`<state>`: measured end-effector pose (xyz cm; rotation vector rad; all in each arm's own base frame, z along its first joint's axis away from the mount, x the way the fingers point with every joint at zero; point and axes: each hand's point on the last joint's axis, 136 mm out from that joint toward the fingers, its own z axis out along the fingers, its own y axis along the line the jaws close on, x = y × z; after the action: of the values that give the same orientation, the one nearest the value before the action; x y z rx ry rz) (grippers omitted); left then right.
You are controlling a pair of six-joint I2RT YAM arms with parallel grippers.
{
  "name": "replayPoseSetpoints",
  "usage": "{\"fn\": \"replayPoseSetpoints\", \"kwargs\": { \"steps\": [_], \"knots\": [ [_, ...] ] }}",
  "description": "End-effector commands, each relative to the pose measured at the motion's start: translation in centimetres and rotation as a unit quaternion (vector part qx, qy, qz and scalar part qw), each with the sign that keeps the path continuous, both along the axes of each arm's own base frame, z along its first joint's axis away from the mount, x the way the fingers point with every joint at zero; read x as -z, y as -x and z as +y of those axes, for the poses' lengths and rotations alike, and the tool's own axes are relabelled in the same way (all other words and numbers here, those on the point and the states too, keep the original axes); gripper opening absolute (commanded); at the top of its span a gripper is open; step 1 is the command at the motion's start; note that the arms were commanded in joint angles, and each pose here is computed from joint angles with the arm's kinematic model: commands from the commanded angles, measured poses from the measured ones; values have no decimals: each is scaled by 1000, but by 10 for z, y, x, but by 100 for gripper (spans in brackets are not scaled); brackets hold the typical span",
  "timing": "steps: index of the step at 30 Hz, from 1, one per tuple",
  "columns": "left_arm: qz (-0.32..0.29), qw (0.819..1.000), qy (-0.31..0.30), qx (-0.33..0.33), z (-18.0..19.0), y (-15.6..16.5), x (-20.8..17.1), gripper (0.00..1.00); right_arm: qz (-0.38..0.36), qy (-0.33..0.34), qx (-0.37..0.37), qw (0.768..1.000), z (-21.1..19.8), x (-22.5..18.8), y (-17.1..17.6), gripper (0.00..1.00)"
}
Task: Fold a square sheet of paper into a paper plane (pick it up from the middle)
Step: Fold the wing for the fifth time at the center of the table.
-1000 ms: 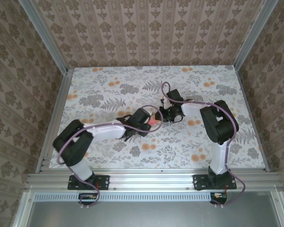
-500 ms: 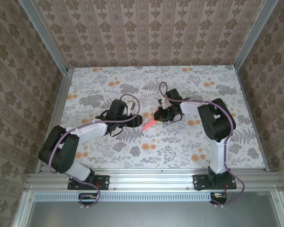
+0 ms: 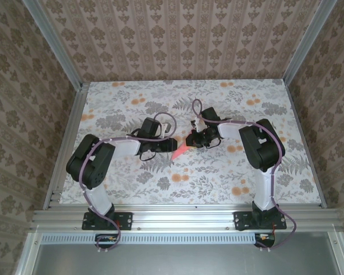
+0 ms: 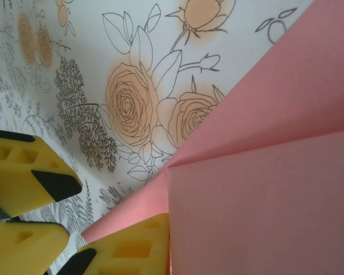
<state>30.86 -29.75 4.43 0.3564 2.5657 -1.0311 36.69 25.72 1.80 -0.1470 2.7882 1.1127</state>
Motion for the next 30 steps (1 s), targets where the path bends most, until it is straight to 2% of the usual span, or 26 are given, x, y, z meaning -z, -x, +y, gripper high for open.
{"fn": "replayPoseSetpoints", "kwargs": {
  "steps": [1, 7, 12, 30],
  "knots": [
    [-1, 1000, 1, 8, -3, -7, 0, 30, 17, -2, -5, 1000, -1, 7, 2, 14],
    [4, 1000, -7, 15, -5, -8, 7, 21, 19, -3, -2, 1000, -2, 7, 1, 15],
    [6, 1000, -14, 26, -9, -4, 11, 17, 21, -2, 3, 1000, -3, 9, 1, 16],
    [-1, 999, 5, 41, -17, 3, 6, 21, 38, 14, 31, 999, -14, 18, -2, 22]
  ]
}}
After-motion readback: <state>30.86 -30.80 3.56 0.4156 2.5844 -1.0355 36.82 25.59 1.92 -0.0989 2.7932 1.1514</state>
